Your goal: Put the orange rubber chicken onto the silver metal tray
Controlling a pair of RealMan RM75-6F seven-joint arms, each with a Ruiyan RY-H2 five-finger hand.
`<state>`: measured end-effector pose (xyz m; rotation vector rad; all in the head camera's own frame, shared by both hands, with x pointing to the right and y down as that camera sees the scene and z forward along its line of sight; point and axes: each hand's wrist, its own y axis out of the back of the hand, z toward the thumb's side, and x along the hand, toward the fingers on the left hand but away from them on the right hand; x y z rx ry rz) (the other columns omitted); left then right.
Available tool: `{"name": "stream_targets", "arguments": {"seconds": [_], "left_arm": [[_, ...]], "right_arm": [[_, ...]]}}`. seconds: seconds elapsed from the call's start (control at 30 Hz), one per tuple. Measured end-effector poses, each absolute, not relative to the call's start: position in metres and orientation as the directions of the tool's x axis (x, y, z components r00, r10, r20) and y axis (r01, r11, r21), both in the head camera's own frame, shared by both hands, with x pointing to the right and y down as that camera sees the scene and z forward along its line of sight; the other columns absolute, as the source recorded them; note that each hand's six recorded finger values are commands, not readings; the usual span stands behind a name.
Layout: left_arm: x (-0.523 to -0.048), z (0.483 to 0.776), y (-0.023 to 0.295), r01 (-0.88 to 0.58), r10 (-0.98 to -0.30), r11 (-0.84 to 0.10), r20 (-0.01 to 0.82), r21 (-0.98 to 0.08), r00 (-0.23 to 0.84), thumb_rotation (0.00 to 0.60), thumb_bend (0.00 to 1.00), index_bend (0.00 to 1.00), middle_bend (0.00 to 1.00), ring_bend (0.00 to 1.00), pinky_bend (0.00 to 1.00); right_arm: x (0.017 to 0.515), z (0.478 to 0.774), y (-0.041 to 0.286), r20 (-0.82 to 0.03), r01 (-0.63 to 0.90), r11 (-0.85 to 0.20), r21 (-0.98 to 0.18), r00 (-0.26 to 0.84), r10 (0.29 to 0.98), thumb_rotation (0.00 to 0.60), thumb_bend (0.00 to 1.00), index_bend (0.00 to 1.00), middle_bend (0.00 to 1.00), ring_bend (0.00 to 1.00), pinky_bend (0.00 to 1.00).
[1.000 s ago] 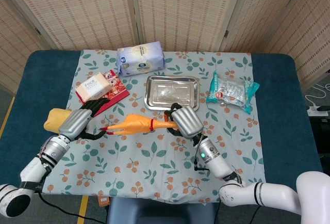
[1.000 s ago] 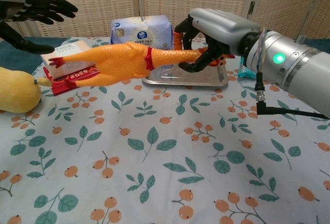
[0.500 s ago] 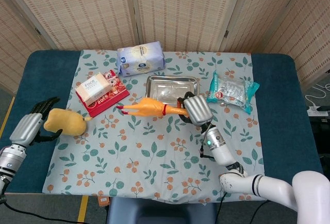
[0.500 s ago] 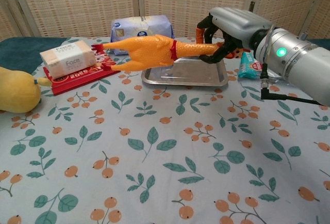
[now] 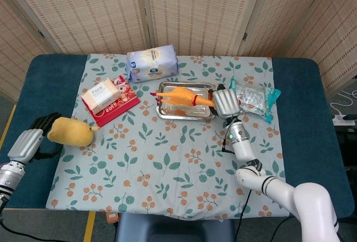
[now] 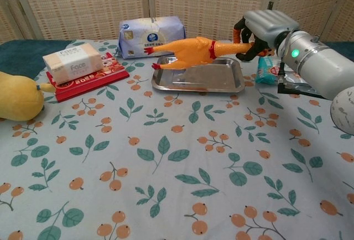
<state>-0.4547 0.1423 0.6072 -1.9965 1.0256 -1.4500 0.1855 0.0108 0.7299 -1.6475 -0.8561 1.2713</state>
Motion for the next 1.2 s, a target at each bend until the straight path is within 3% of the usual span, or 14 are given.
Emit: {"name": "stream_targets", "arguments": {"seconds": [0.1, 0.2, 0.3, 0.43, 0.47, 0.57, 0.67, 1.0, 1.2], "left_arm": [[-0.455, 0.614, 0.142, -0.291, -0.781, -0.622, 0.604, -0.727, 0.158, 0.600, 0.33, 0.00, 0.00, 0.00, 0.00], [-0.456, 0.619, 0.143, -0.289, -0.772, -0.631, 0.617, -0.719, 0.150, 0.600, 0.33, 0.00, 0.00, 0.00, 0.00], [-0.457, 0.622, 0.144, -0.286, -0.763, -0.641, 0.630, -0.712, 0.144, 0.600, 0.34, 0.00, 0.00, 0.00, 0.00], [-0.456, 0.623, 0.143, -0.268, -0.763, -0.643, 0.631, -0.717, 0.142, 0.600, 0.34, 0.00, 0.00, 0.00, 0.00], [-0.456, 0.623, 0.143, -0.260, -0.765, -0.642, 0.629, -0.722, 0.142, 0.600, 0.34, 0.00, 0.00, 0.00, 0.00], [-0.454, 0.624, 0.142, -0.248, -0.767, -0.639, 0.625, -0.728, 0.142, 0.600, 0.34, 0.00, 0.00, 0.00, 0.00], [-0.450, 0.624, 0.143, -0.271, -0.763, -0.643, 0.630, -0.716, 0.146, 0.600, 0.34, 0.00, 0.00, 0.00, 0.00], [-0.446, 0.615, 0.145, -0.283, -0.766, -0.640, 0.624, -0.715, 0.155, 0.600, 0.34, 0.00, 0.00, 0.00, 0.00], [-0.451, 0.597, 0.152, -0.280, -0.780, -0.623, 0.606, -0.731, 0.153, 0.600, 0.34, 0.00, 0.00, 0.00, 0.00]], "right_arm": [[0.185, 0.742, 0.011, -0.404, 0.024, -0.421, -0.907, 0.232, 0.885, 0.600, 0.51, 0.83, 0.71, 0.77, 0.88], [0.175, 0.750, 0.015, -0.419, 0.071, -0.445, -0.893, 0.237, 0.877, 0.600, 0.50, 0.82, 0.71, 0.74, 0.83], [0.168, 0.754, 0.016, -0.425, 0.070, -0.452, -0.889, 0.239, 0.873, 0.600, 0.45, 0.72, 0.62, 0.60, 0.73], [0.169, 0.764, 0.018, -0.479, 0.032, -0.496, -0.868, 0.217, 0.851, 0.600, 0.34, 0.12, 0.22, 0.23, 0.43], [0.169, 0.768, 0.020, -0.502, 0.025, -0.519, -0.855, 0.210, 0.839, 0.600, 0.31, 0.03, 0.11, 0.13, 0.34], [0.169, 0.768, 0.022, -0.537, 0.031, -0.556, -0.831, 0.217, 0.815, 0.600, 0.24, 0.00, 0.00, 0.00, 0.11], [0.170, 0.762, 0.023, -0.546, 0.035, -0.569, -0.821, 0.241, 0.802, 0.600, 0.18, 0.00, 0.00, 0.00, 0.01], [0.189, 0.728, 0.021, -0.552, 0.014, -0.581, -0.814, 0.295, 0.780, 0.600, 0.07, 0.00, 0.00, 0.00, 0.00], [0.204, 0.702, 0.041, -0.552, 0.058, -0.600, -0.798, 0.331, 0.766, 0.600, 0.06, 0.00, 0.00, 0.00, 0.00]]}}
